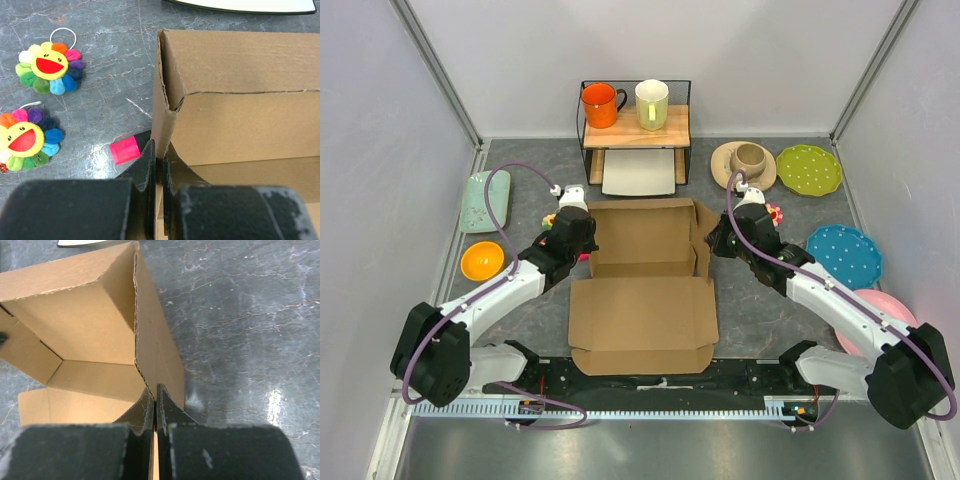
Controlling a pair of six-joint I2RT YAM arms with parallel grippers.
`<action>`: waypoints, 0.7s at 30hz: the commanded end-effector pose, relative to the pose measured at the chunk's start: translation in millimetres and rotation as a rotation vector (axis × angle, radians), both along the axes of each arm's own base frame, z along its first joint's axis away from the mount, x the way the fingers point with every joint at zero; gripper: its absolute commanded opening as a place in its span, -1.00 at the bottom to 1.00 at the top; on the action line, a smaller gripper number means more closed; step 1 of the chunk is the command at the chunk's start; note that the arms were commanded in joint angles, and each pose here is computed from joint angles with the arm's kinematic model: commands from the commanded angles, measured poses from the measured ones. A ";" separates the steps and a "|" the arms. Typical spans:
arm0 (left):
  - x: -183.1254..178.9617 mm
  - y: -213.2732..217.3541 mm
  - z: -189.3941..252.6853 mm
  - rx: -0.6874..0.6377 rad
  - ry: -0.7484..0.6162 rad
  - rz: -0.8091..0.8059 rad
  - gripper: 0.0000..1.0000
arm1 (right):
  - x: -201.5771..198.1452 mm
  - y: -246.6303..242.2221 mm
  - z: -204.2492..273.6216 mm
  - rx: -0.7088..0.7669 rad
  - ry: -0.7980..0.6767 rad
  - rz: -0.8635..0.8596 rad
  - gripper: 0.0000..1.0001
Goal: Fold the paper box
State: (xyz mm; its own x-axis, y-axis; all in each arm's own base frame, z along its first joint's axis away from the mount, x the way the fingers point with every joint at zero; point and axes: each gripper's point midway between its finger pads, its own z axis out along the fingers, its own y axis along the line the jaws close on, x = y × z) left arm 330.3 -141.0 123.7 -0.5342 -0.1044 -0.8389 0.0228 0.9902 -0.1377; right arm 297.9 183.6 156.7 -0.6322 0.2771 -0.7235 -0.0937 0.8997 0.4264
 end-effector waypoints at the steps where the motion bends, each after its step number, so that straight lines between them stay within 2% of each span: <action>1: 7.8 -13.7 15.4 -0.067 -0.027 -0.002 -0.96 | 10.2 23.9 36.6 0.113 -0.079 0.047 -1.00; 8: 8.2 -13.4 11.7 -0.060 -0.016 0.002 -0.96 | 9.0 15.1 22.9 0.062 -0.065 0.025 -0.99; 9: 7.8 -12.6 10.2 -0.056 -0.013 0.004 -0.97 | 10.5 9.6 23.8 0.046 -0.071 -0.001 -0.91; 12: 6.1 -9.4 8.3 -0.042 -0.009 0.009 -0.96 | 7.0 -1.1 36.3 0.009 -0.098 -0.017 -0.30; 13: 5.4 -8.3 7.3 -0.036 -0.007 0.010 -0.96 | 5.5 -6.1 46.0 -0.002 -0.126 -0.019 -0.04; 16: 3.7 -6.2 6.1 -0.030 -0.008 0.012 -0.97 | 0.5 -20.7 64.1 -0.033 -0.168 -0.053 0.23; 21: 2.2 -5.2 4.9 -0.029 -0.008 0.012 -0.96 | 2.4 -50.9 85.1 -0.039 -0.231 -0.183 0.30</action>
